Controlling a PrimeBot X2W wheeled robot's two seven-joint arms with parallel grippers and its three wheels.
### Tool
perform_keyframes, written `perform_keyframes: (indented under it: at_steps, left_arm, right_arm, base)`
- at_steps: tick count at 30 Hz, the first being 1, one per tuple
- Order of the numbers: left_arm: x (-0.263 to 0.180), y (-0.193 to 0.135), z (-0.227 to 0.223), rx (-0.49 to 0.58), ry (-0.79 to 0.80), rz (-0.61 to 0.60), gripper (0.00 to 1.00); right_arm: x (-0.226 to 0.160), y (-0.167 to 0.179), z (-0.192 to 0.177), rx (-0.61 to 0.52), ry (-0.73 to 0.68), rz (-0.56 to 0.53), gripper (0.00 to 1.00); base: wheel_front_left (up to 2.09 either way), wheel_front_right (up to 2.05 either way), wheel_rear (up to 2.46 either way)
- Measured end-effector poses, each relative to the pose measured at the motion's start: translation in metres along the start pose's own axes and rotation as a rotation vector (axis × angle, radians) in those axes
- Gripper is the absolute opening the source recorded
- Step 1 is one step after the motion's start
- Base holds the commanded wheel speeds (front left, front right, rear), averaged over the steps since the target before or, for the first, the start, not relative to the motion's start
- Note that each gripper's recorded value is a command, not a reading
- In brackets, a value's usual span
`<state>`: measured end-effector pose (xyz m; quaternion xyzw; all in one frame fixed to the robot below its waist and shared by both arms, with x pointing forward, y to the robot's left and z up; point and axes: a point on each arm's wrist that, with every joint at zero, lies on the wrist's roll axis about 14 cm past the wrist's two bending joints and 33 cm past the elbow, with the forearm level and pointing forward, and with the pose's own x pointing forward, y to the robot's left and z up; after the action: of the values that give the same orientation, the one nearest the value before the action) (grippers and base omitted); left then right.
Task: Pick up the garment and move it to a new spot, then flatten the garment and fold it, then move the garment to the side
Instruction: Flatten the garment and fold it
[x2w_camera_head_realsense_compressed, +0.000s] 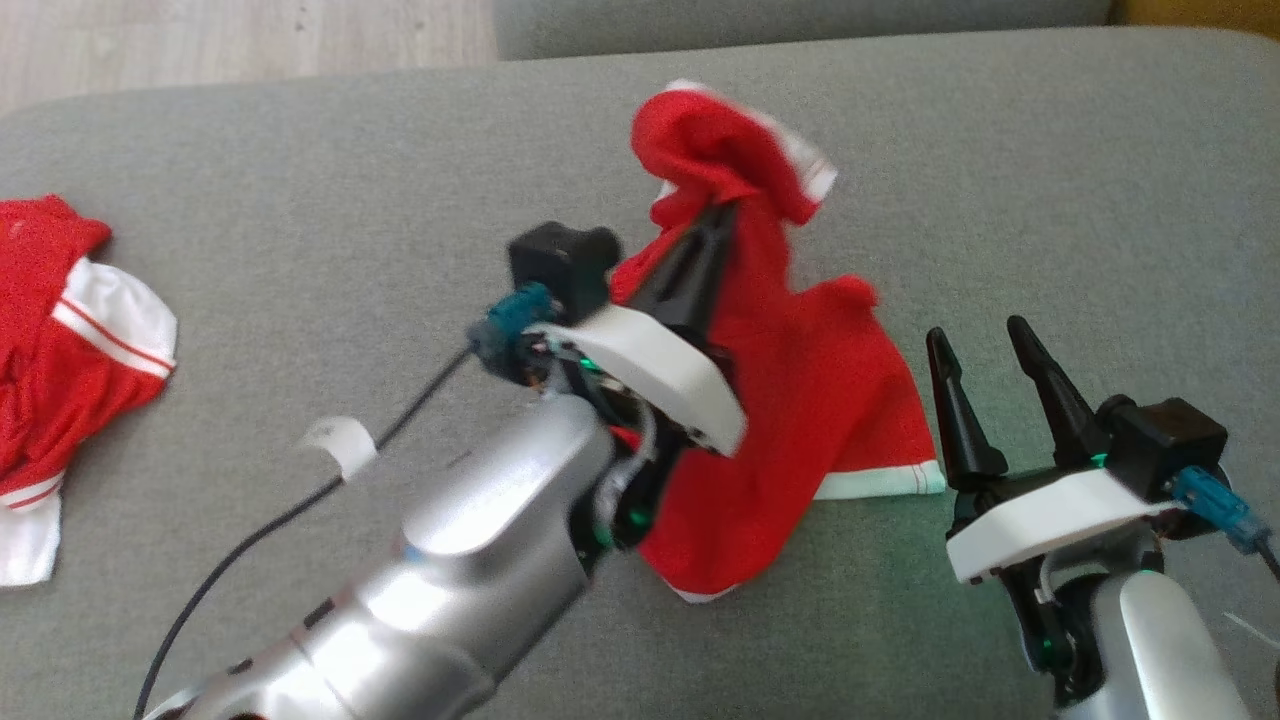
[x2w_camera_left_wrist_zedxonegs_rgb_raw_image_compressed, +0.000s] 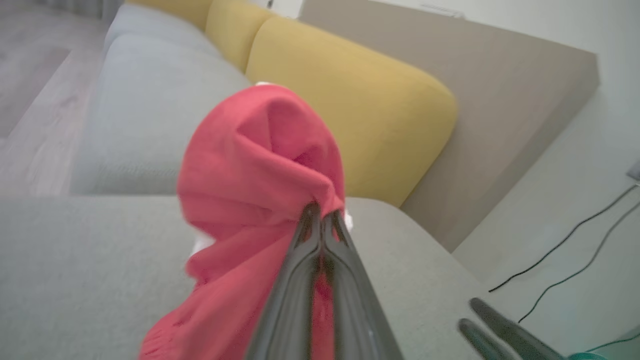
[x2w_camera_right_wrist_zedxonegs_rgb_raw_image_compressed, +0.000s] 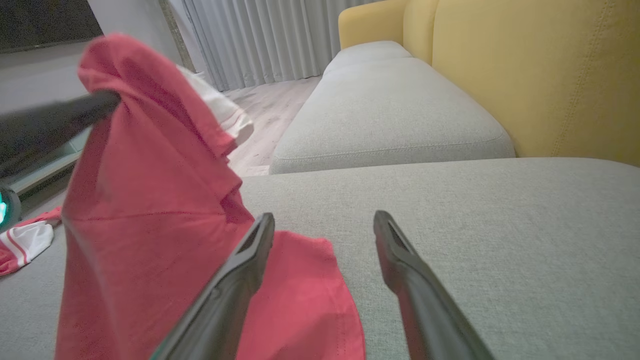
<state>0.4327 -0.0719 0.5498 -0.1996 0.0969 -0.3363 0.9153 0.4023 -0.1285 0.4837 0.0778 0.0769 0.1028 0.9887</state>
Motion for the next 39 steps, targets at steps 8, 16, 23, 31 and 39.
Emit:
perform_keyframes:
  at_steps: [8,16,23,31,39]
  left_arm:
    - [-0.030,-0.047,0.029,0.141,-0.067,-0.076,0.00]
    - [-0.027,0.039,-0.003,0.148,0.044,0.183,0.00]
    - [-0.008,0.111,-0.012,0.186,0.045,0.357,0.00]
    - [0.011,0.145,-0.006,0.190,0.001,0.397,0.94]
    - [-0.002,0.134,-0.013,0.058,-0.019,0.338,1.00]
  right_arm:
    - [0.000,0.006,0.008,-0.005,-0.023,0.018,1.00]
    - [-0.003,-0.001,0.004,0.000,-0.013,-0.006,1.00]
    - [-0.010,-0.014,-0.004,0.009,0.012,-0.047,1.00]
    - [-0.008,-0.025,-0.008,0.014,0.023,-0.076,1.00]
    - [-0.002,-0.012,-0.004,0.013,0.012,-0.034,1.00]
  base:
    - [0.00,0.00,0.00]
    - [0.00,0.00,0.00]
    - [0.00,0.00,0.00]
    - [0.00,0.00,0.00]
    - [0.00,0.00,0.00]
